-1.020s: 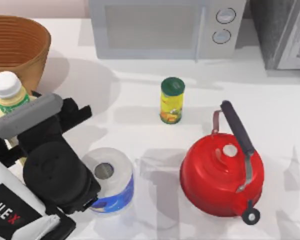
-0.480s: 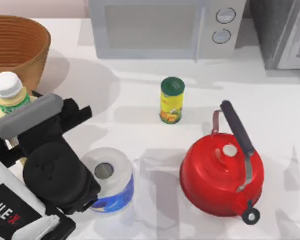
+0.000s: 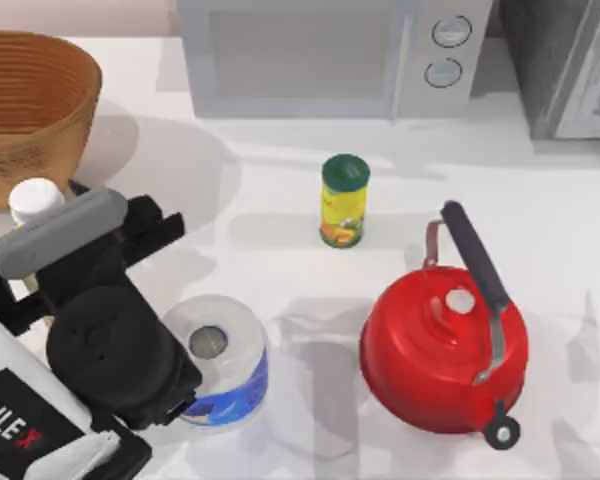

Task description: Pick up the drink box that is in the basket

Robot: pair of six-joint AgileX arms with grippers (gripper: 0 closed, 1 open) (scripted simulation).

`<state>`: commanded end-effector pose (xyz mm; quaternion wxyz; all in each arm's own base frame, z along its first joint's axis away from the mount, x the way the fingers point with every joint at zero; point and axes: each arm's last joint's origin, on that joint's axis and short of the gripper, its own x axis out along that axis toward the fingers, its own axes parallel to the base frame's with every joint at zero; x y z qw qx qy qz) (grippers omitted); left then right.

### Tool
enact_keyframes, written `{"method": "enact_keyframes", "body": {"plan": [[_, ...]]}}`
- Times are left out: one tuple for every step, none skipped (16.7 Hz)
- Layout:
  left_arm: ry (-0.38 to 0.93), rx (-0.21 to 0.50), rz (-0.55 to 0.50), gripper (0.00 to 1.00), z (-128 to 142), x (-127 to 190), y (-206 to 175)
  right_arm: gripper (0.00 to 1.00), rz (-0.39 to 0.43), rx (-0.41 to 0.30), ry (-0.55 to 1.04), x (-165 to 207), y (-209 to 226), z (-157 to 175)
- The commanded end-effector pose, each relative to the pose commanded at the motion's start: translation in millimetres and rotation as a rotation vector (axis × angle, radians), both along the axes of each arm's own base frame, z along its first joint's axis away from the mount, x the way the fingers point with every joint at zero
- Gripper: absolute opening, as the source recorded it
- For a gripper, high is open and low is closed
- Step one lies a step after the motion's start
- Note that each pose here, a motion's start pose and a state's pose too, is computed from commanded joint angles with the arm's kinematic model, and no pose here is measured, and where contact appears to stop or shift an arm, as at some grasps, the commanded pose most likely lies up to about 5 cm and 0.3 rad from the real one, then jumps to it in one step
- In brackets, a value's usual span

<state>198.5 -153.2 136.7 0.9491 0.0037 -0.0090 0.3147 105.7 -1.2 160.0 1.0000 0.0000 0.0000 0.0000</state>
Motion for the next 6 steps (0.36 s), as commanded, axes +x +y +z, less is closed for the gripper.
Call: {"method": "enact_keyframes", "body": {"plan": [[0.000,0.000,0.000,1.00,0.0,0.0,0.0,1.00,0.000,0.000,0.000,0.0,0.0,0.0],[0.000,0.000,0.000,1.00,0.0,0.0,0.0,1.00,0.000,0.000,0.000,0.0,0.0,0.0],[0.000,0.000,0.000,1.00,0.0,0.0,0.0,1.00,0.000,0.000,0.000,0.0,0.0,0.0],[0.000,0.000,0.000,1.00,0.0,0.0,0.0,1.00,0.000,0.000,0.000,0.0,0.0,0.0],[0.000,0.000,0.000,1.00,0.0,0.0,0.0,1.00,0.000,0.000,0.000,0.0,0.0,0.0],[0.000,0.000,0.000,1.00,0.0,0.0,0.0,1.00,0.000,0.000,0.000,0.0,0.0,0.0]]}}
